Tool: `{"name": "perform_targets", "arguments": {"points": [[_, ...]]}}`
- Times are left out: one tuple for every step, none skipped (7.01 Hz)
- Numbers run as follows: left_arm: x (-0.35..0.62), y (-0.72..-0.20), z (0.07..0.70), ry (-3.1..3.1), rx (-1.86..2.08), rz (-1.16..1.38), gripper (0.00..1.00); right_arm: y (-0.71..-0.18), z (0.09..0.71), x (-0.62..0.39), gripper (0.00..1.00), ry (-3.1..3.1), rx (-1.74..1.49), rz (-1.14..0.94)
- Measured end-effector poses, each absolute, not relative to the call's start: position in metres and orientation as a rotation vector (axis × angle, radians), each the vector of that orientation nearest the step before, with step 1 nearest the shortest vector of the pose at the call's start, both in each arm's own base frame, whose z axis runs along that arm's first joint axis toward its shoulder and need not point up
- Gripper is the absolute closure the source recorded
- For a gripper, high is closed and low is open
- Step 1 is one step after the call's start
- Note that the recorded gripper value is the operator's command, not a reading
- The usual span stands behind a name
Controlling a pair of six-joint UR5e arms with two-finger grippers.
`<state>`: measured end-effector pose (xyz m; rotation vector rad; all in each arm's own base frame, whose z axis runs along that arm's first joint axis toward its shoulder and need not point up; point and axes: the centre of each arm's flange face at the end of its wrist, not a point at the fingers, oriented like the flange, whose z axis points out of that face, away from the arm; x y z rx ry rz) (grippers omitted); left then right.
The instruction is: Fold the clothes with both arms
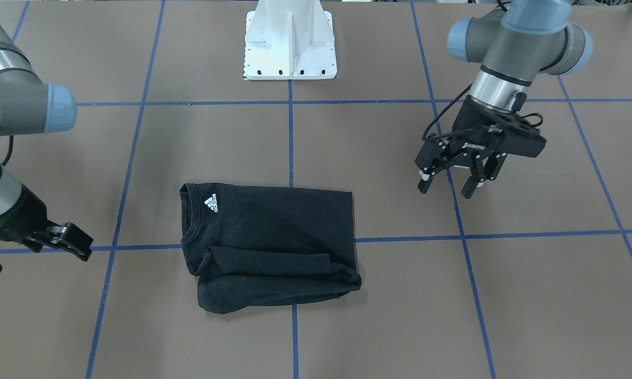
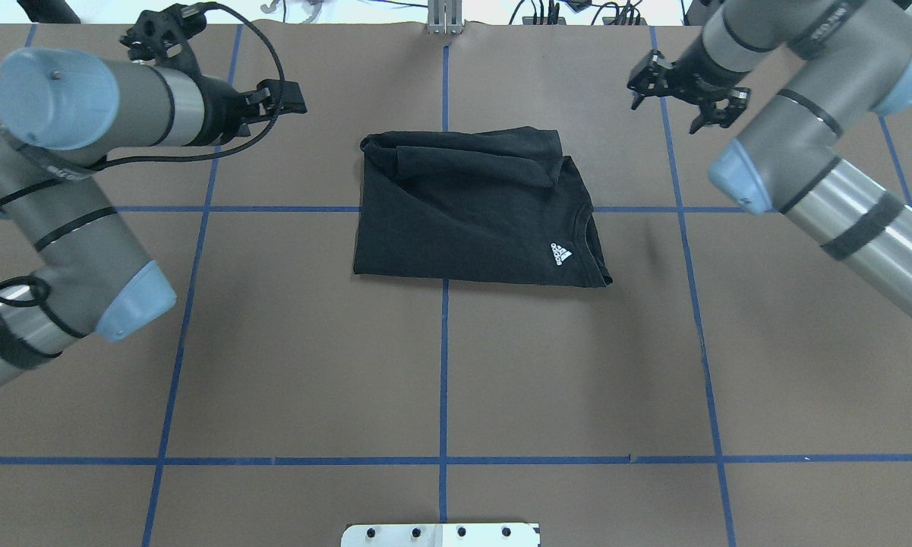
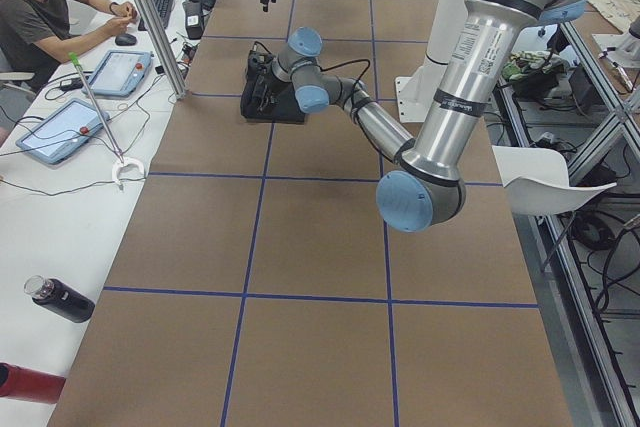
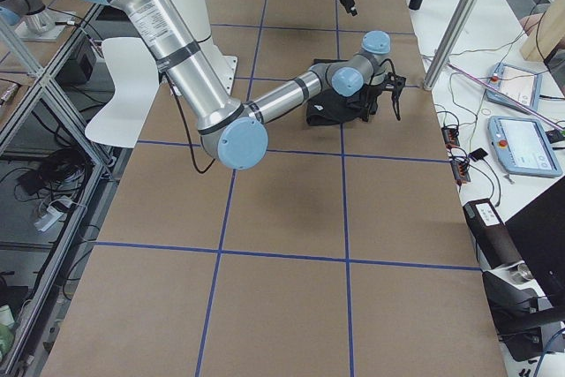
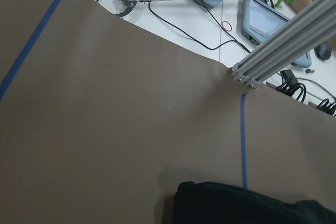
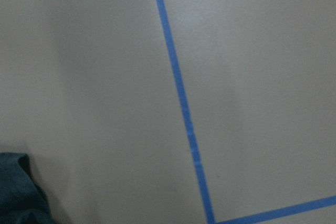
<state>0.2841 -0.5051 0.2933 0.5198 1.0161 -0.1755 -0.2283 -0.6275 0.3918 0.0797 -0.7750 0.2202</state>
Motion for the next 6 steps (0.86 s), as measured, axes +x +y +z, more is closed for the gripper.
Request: {"name": "perform_targets", "arguments": {"points": [[0.235, -0.489, 0.325, 0.963, 0.534, -0.027, 0.00, -0.619, 0.410, -0.184, 0.00, -0.723, 0.085, 0.124], [0.181, -0.475, 0.363, 0.900, 0.547, 0.110, 0.00, -0.608, 0.435, -0.142, 0.00, -0.706, 0.067, 0.042], [0.130, -0.465, 0.400, 0.836, 0.552, 0.199, 0.00, -0.595, 0.465, -0.103, 0.00, -0.726, 0.046, -0.010], [0.078, -0.459, 0.441, 0.780, 0.533, 0.258, 0.00, -0.578, 0.493, -0.068, 0.00, -0.750, 0.037, -0.040], [0.035, -0.456, 0.477, 0.750, 0.499, 0.299, 0.00, -0.561, 0.516, -0.042, 0.00, -0.758, 0.039, -0.067], [0.008, -0.454, 0.501, 0.737, 0.454, 0.316, 0.00, -0.548, 0.533, -0.023, 0.00, -0.758, 0.041, -0.084]]}}
